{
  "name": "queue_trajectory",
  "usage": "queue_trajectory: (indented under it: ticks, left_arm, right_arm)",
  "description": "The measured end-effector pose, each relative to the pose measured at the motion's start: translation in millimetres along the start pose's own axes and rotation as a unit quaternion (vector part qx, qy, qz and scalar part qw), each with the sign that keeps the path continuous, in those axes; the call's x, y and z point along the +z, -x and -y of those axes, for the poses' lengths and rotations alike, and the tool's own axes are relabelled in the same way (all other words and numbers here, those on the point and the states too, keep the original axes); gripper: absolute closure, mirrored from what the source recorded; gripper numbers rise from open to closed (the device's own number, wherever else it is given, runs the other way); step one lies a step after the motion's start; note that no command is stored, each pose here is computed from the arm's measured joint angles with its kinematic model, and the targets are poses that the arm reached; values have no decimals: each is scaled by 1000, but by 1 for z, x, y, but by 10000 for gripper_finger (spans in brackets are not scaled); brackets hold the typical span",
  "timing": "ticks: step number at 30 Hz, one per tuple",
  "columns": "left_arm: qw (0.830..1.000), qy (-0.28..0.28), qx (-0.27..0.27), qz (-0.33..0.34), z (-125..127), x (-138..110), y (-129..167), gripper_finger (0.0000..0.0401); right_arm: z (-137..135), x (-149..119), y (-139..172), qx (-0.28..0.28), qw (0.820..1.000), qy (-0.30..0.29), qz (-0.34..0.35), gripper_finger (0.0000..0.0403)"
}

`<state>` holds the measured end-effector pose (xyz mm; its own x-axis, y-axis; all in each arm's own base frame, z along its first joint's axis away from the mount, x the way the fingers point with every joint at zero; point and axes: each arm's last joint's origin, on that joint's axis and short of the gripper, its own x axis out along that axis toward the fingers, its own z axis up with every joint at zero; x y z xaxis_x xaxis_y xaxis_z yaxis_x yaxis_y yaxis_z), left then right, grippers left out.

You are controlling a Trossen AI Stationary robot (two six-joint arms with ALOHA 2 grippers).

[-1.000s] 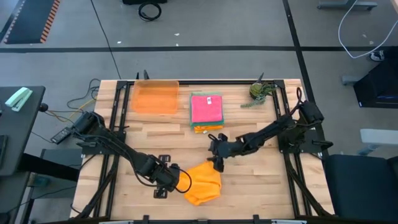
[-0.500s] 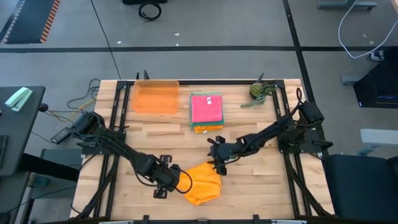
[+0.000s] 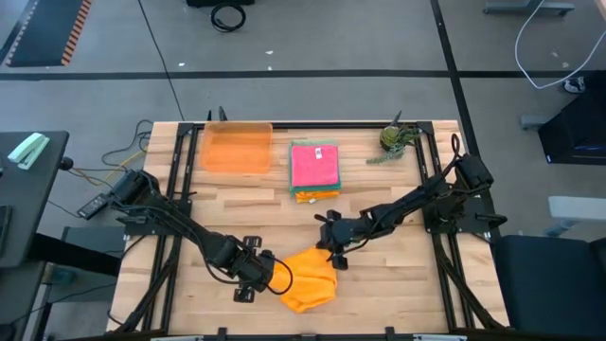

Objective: Fold microfiber towels
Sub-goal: Fold the orange towel

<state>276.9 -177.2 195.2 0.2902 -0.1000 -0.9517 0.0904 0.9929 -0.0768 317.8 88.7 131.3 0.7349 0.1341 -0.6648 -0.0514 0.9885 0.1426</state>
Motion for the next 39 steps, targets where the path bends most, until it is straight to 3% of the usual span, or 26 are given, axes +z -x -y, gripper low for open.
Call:
queue_trajectory:
  ticks: [3, 9, 17, 21, 28, 34, 39]
  left_arm:
    - [1000, 1, 0, 0, 0, 0, 0, 391]
    - [1000, -6, 0, 0, 0, 0, 0, 383]
    - [1000, -17, -4, 15, -1, 10, 13, 385]
    - [997, -54, 31, 53, -3, 35, 48, 394]
    - [982, -48, 149, 105, -21, 67, 147, 389]
    - [963, -40, 208, 169, -36, 77, 206, 392]
    - [960, -47, 203, 188, -32, 78, 214, 395]
  right_arm:
    - [-1, 0, 0, 17, 1000, 5, -4, 395]
    - [-7, 2, 7, -3, 1000, 8, 3, 400]
    - [-27, 24, 78, -71, 995, 30, 60, 401]
    - [-36, 38, 131, -91, 985, 43, 137, 402]
    - [-36, 65, 222, -107, 958, 56, 260, 402]
    - [-31, 90, 265, -124, 959, 92, 236, 402]
    - [-45, 92, 255, -71, 980, 110, 148, 402]
